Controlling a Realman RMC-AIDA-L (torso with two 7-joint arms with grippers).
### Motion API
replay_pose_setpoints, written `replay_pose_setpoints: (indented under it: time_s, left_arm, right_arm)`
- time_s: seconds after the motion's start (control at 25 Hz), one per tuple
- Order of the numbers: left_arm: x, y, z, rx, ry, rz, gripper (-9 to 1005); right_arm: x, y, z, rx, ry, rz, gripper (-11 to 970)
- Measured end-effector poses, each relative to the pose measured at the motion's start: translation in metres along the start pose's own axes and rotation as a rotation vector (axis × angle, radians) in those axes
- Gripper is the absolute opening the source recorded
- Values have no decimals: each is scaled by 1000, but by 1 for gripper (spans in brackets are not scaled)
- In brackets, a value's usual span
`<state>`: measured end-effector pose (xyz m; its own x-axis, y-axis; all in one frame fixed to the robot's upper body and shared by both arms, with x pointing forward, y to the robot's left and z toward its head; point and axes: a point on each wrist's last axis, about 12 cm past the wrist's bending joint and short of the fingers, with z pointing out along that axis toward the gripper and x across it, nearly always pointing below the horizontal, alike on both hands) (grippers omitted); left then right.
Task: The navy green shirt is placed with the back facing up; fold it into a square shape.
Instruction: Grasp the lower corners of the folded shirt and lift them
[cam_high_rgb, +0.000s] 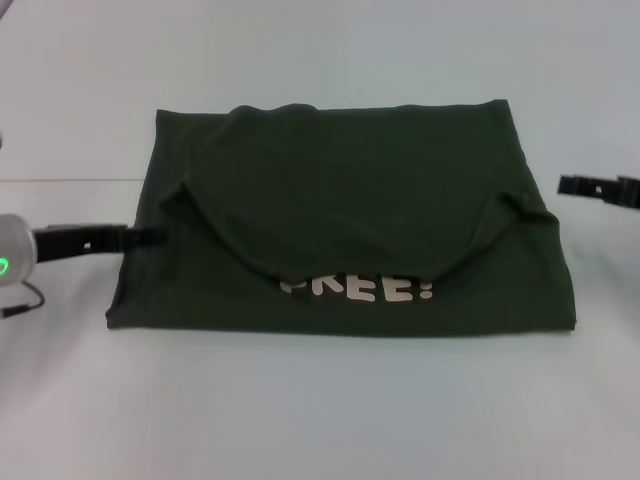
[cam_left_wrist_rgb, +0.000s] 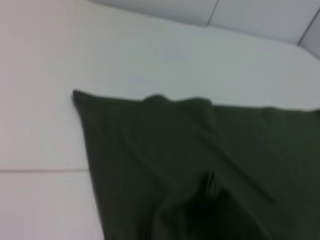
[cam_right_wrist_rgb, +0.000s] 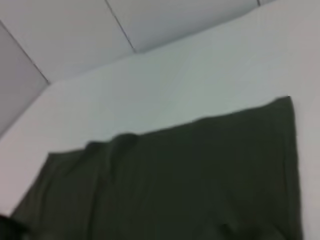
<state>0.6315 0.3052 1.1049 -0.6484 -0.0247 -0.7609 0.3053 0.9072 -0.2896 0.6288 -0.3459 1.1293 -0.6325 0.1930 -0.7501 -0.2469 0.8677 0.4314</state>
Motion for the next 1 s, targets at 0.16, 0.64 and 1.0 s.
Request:
replay_pose_setpoints:
  time_s: [0.16,0.64,1.0]
  left_arm:
    - [15,4,-12,10,59,-46,863]
    - [24,0,-6,-98,224,10,880]
    - [23,-2,-3,-87,254,26,867]
  right_arm:
    - [14,-8,-14,28,61,-2,897]
    - [27,-7,-11,44,147,-20,947]
    - [26,-6,-11,42,147,-20,945]
